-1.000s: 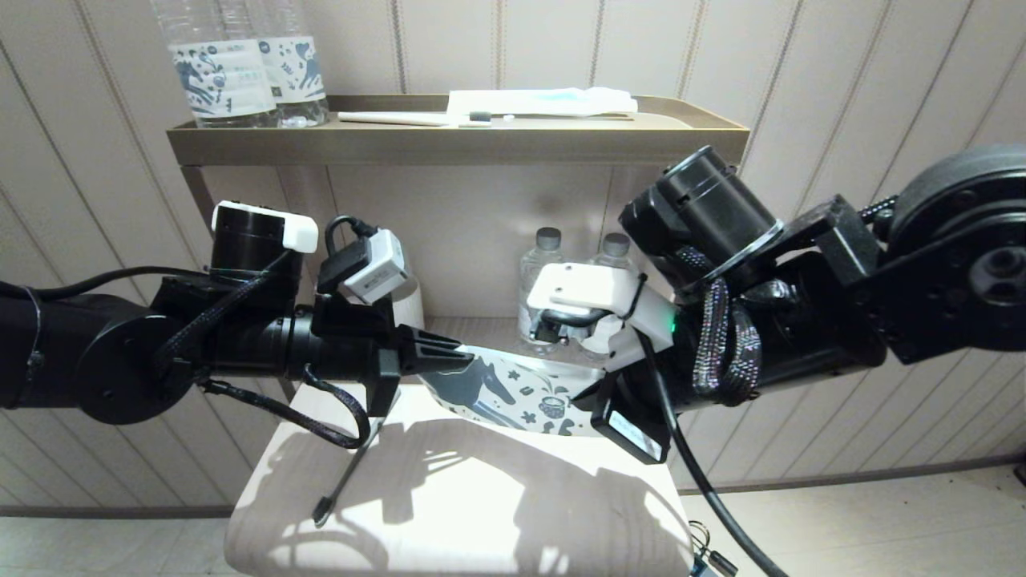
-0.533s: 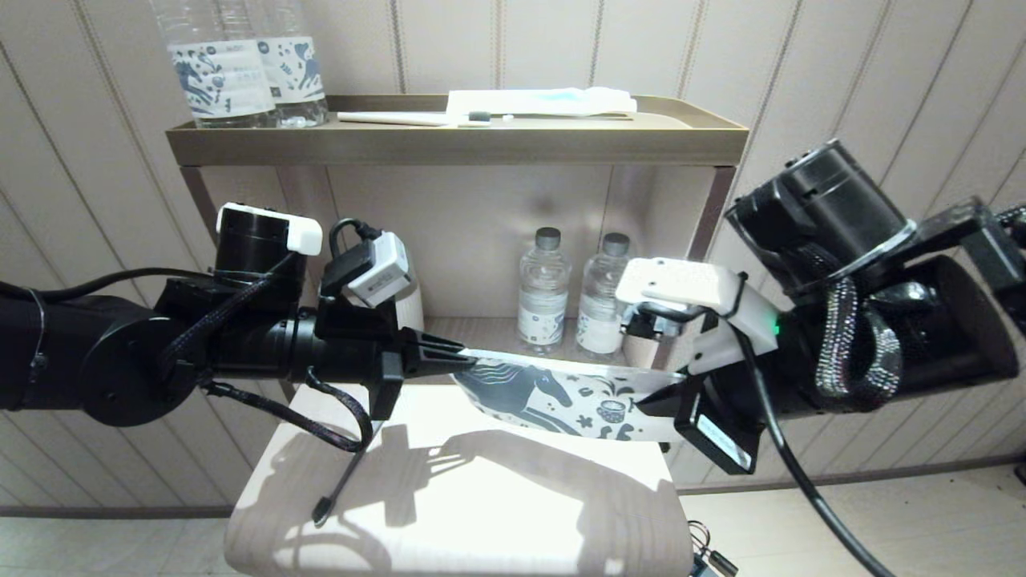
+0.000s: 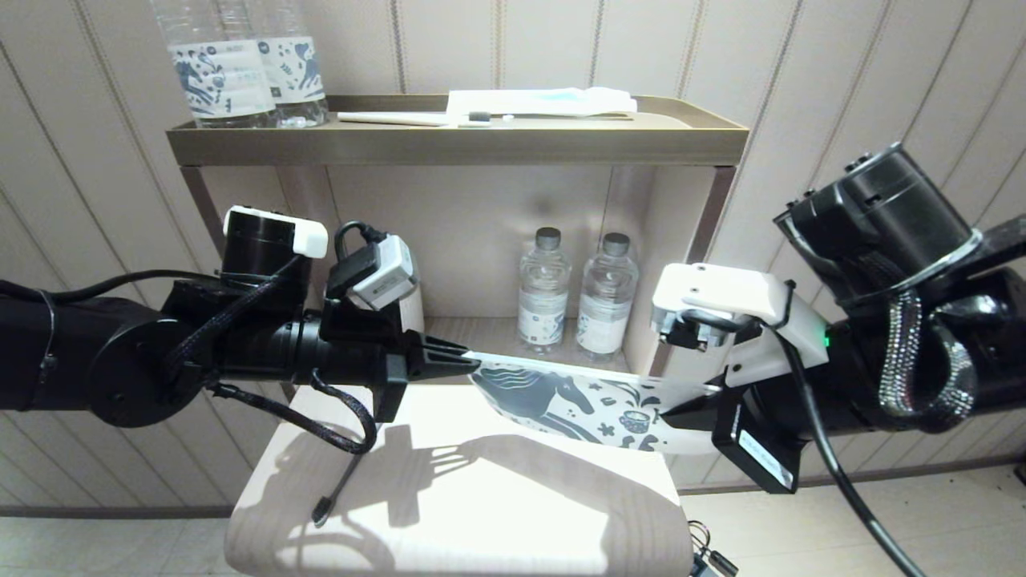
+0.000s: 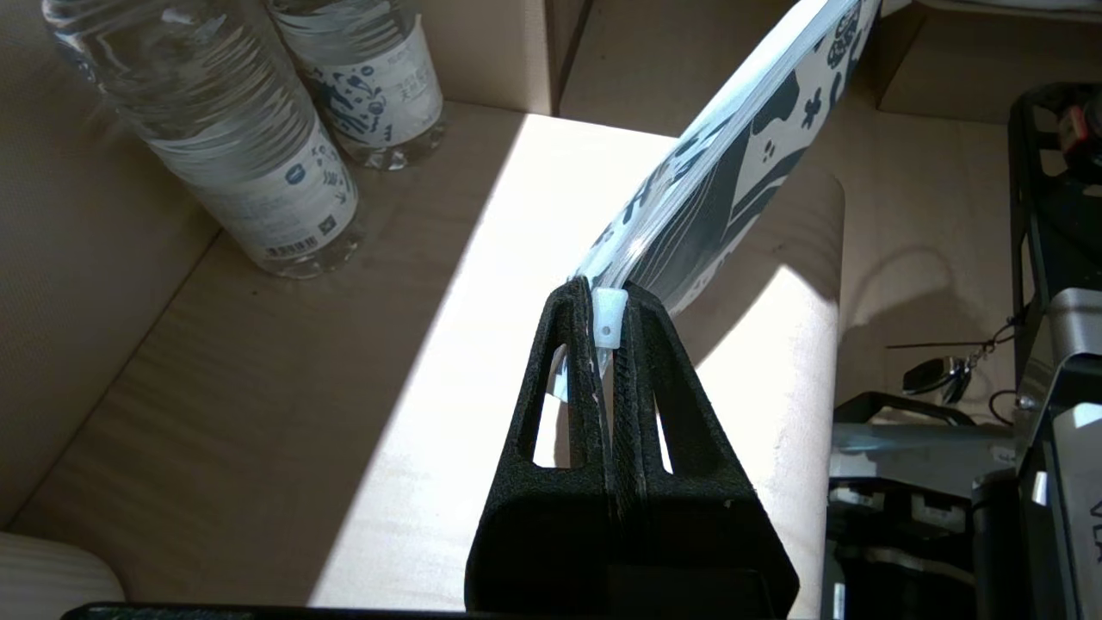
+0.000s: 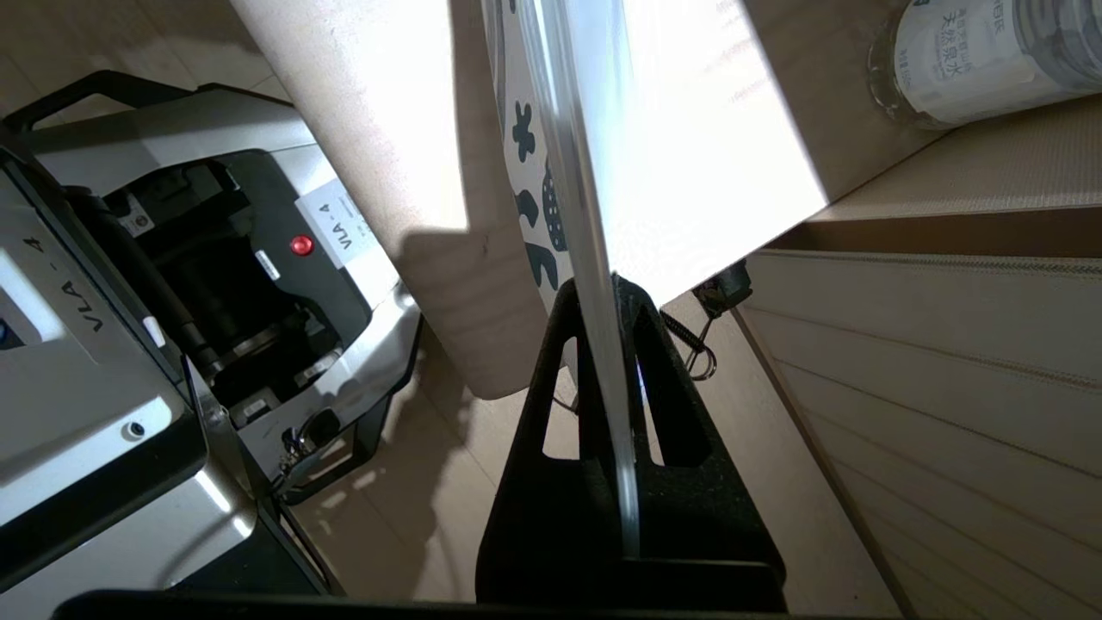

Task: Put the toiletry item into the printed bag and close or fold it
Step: Open the storage bag, then hand it to the other hand

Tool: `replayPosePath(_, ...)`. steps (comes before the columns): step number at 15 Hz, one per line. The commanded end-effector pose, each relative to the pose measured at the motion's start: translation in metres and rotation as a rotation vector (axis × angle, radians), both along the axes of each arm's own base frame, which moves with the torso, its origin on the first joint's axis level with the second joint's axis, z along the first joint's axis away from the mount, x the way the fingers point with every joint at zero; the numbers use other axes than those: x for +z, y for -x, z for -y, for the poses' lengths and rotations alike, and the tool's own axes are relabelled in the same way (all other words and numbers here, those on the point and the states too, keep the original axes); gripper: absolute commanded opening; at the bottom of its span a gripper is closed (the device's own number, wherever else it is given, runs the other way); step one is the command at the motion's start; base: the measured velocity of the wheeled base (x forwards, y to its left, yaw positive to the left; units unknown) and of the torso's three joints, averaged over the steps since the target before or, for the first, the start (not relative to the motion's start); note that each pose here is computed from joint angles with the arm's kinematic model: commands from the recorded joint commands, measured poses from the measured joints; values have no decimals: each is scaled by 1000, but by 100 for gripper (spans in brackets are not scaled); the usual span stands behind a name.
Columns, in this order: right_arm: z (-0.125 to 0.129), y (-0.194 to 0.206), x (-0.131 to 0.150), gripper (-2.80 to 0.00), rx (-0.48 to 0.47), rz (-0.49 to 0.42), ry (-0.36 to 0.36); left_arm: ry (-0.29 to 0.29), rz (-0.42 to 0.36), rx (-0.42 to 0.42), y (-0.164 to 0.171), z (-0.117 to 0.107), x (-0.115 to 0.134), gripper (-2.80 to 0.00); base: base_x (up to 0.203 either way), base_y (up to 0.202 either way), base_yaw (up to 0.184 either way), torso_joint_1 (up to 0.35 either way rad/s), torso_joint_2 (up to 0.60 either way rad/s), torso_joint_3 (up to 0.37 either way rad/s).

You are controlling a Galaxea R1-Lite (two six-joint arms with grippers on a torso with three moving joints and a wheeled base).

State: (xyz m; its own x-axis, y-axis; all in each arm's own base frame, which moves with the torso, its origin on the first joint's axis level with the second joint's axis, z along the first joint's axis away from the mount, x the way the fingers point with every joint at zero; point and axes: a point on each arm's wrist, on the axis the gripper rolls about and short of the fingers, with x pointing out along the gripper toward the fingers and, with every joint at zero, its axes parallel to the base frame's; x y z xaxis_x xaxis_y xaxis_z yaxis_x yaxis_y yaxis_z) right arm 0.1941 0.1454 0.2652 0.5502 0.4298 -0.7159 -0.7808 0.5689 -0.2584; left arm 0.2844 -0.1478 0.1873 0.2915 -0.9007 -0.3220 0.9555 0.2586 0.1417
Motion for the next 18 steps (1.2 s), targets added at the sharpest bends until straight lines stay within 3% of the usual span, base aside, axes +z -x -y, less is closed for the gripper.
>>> replayPosePath(1,-5,-3,-3,-280,10,-7,5,-2,-6,-5,-2,2,-3,-280,0,0,0,0,0,0)
replayPosePath(4,-12,-12,-4,-280,16,33,-31,-14,-12,2,-7,4,-9,-280,0,0,0,0,0,0)
replayPosePath(5,-14,-13,-5,-280,20,33,-31,-11,-11,3,-7,4,-9,0,0,0,0,0,0,0)
replayPosePath(18,-19,-6,2,-280,54,54,-49,-14,-12,-6,-9,5,-13,0,0,0,0,0,0,0)
